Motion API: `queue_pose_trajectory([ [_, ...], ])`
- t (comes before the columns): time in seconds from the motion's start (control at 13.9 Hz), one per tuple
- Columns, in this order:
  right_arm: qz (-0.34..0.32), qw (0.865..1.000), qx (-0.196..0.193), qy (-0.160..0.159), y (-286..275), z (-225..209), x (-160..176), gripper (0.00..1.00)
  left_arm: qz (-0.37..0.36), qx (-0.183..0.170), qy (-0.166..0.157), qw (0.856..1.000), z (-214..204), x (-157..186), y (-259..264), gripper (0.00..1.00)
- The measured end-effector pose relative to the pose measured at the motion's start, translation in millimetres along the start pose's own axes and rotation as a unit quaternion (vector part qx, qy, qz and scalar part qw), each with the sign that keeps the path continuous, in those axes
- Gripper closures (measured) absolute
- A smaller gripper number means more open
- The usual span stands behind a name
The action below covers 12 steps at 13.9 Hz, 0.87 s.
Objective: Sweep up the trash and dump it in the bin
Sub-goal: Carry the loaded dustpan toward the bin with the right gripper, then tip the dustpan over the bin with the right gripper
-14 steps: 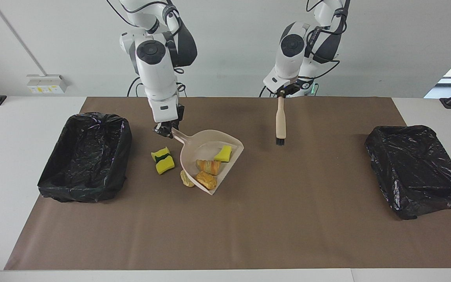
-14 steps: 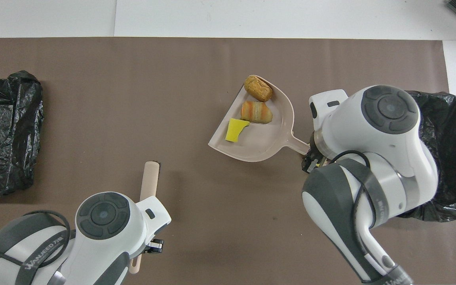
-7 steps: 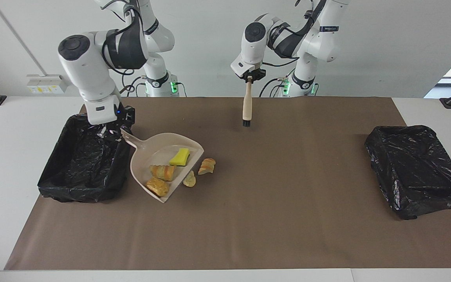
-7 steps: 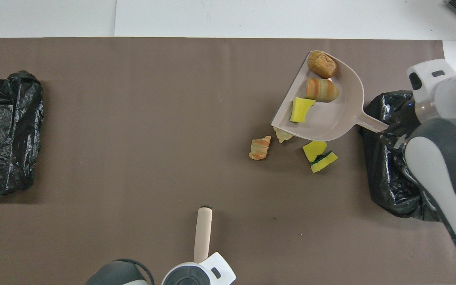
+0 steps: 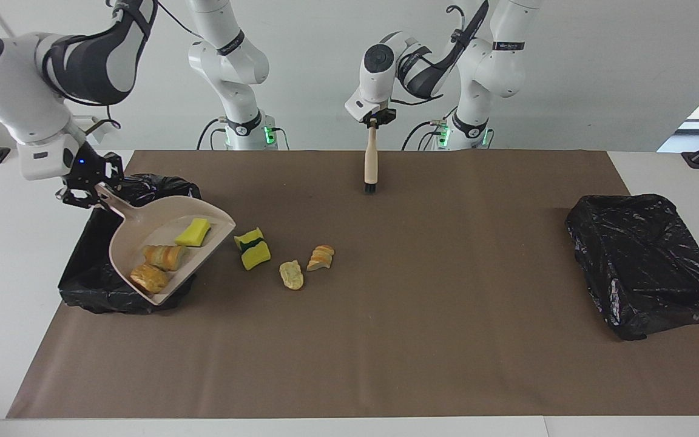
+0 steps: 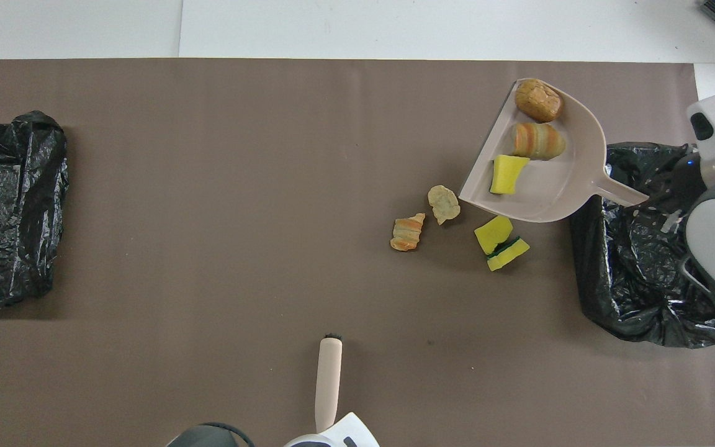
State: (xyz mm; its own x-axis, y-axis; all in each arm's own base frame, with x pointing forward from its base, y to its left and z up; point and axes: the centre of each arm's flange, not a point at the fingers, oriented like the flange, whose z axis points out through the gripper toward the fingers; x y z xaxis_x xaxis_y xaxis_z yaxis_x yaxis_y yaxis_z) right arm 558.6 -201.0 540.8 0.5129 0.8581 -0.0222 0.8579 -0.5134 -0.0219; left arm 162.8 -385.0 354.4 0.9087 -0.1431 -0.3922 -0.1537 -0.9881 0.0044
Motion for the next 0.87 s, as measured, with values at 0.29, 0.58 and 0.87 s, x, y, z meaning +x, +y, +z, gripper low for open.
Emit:
queue_pose_trajectory([
  [0.29,-0.037,0.995,-0.037,-0.082,29,-14,-95,0.68,-0.004,-0.003,0.003,1.000,1,0,3,0.74],
  [0.58,-0.090,0.980,-0.048,-0.171,36,-16,-117,0.68,-0.005,-0.009,0.009,1.000,0,2,4,0.74],
  [0.87,-0.166,0.947,-0.050,-0.270,39,-7,-90,0.68,-0.008,-0.008,0.007,1.000,2,4,3,0.74],
])
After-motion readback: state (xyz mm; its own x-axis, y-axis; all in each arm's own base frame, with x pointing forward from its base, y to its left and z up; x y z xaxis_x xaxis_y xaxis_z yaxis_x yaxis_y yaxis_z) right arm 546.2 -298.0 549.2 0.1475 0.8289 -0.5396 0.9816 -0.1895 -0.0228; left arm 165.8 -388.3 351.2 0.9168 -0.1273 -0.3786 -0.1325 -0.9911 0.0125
